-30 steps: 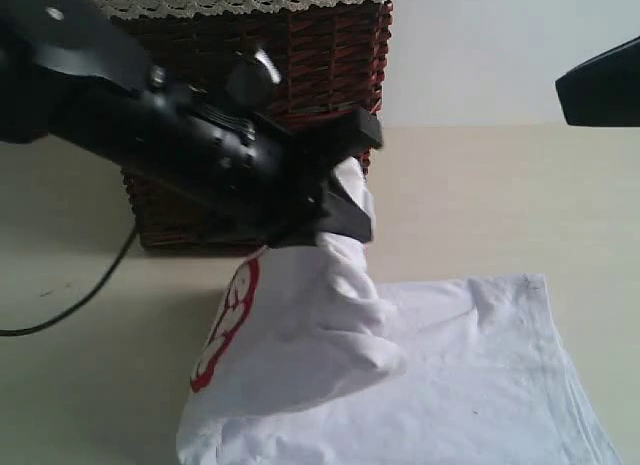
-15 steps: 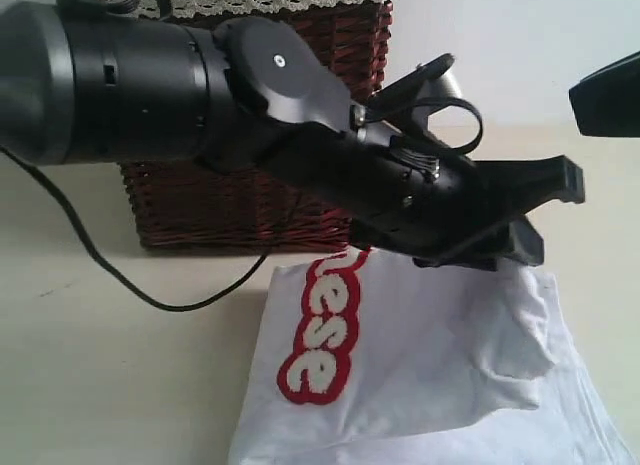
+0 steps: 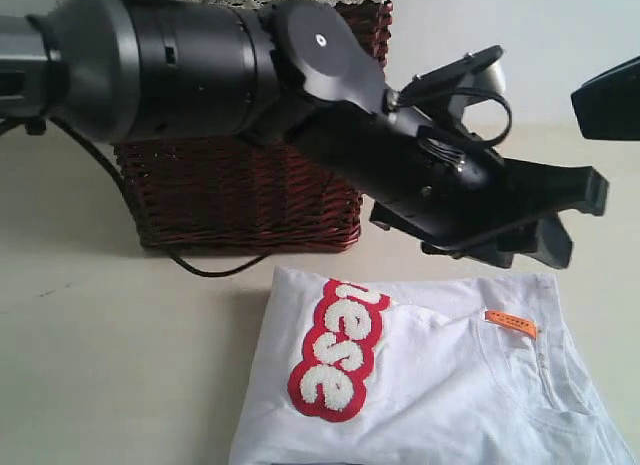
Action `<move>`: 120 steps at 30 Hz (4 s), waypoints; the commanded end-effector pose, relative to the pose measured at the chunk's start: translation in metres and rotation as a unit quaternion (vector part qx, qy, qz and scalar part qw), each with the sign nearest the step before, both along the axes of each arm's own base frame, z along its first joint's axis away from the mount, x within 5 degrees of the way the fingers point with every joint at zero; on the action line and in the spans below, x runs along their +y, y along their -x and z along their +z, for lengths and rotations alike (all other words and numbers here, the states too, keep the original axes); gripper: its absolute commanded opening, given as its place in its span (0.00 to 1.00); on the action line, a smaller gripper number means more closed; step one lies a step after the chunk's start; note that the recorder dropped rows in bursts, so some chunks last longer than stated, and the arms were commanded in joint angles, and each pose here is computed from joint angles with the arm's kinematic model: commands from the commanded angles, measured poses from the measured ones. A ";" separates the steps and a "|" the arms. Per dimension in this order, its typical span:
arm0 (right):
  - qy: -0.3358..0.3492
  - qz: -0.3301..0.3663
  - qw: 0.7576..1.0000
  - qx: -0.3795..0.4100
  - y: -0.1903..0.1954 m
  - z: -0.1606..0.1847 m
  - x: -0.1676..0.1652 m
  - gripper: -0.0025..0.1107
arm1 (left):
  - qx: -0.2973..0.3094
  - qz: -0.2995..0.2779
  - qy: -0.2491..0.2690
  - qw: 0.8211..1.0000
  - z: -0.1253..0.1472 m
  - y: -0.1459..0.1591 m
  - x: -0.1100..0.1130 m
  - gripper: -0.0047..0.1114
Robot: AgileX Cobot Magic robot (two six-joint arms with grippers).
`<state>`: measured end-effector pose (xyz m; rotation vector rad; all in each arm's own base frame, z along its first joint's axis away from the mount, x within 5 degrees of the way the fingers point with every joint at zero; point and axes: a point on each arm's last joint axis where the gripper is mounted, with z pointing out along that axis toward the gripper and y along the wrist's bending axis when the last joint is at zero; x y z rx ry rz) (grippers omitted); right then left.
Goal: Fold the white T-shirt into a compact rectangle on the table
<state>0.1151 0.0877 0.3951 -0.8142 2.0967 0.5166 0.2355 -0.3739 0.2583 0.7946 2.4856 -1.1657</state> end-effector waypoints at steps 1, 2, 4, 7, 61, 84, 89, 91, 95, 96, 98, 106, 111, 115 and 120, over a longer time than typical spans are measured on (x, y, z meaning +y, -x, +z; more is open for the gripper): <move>0.015 -0.037 0.999 0.003 -0.001 -0.001 -0.007 0.09 | -0.009 -0.039 -0.046 0.998 0.017 -0.009 0.032 0.25; 0.020 -0.047 0.999 0.009 -0.002 -0.003 -0.008 0.09 | -0.009 -0.042 -0.054 0.998 0.019 -0.010 0.038 0.22; 0.037 -0.069 0.997 0.009 -0.005 -0.013 -0.012 0.09 | -0.028 -0.045 -0.077 0.996 0.021 -0.012 0.052 0.11; 0.061 -0.122 0.991 0.015 -0.011 -0.031 -0.019 0.09 | -0.108 -0.028 -0.127 0.986 0.032 -0.009 0.088 0.04; 0.162 -0.278 0.905 0.277 -0.096 -0.264 -0.016 0.02 | -0.435 0.096 0.040 0.894 0.085 0.209 0.331 0.04; -0.078 -0.272 0.958 -0.038 -0.064 -0.155 -0.025 0.06 | -0.493 0.195 0.174 0.830 0.051 0.228 0.355 0.04; -0.211 -0.255 0.924 -0.190 0.008 -0.120 -0.049 0.03 | -0.498 0.201 0.181 0.824 0.053 0.228 0.355 0.04; -0.253 -0.247 0.904 -0.240 0.031 -0.109 -0.057 0.03 | -0.498 0.201 0.181 0.824 0.053 0.228 0.355 0.04; -0.311 -0.231 0.864 -0.323 0.070 -0.094 -0.071 0.02 | -0.498 0.201 0.181 0.824 0.053 0.228 0.355 0.04; -0.317 -0.229 0.859 -0.332 0.074 -0.093 -0.073 0.02 | -0.498 0.201 0.181 0.824 0.053 0.228 0.355 0.04; -0.329 -0.224 0.848 -0.351 0.083 -0.091 -0.076 0.02 | -0.498 0.201 0.181 0.824 0.053 0.228 0.355 0.04; -0.328 -0.226 0.846 -0.353 0.087 -0.093 -0.078 0.02 | -0.493 0.202 0.188 0.825 0.053 0.228 0.355 0.04; -0.324 -0.229 0.850 -0.347 0.086 -0.094 -0.078 0.02 | -0.493 0.202 0.188 0.825 0.053 0.228 0.355 0.04; -0.324 -0.229 0.850 -0.347 0.086 -0.094 -0.078 0.02 | -0.493 0.202 0.188 0.825 0.053 0.228 0.355 0.04; -0.324 -0.229 0.850 -0.347 0.086 -0.094 -0.078 0.02 | -0.493 0.202 0.188 0.825 0.053 0.228 0.355 0.04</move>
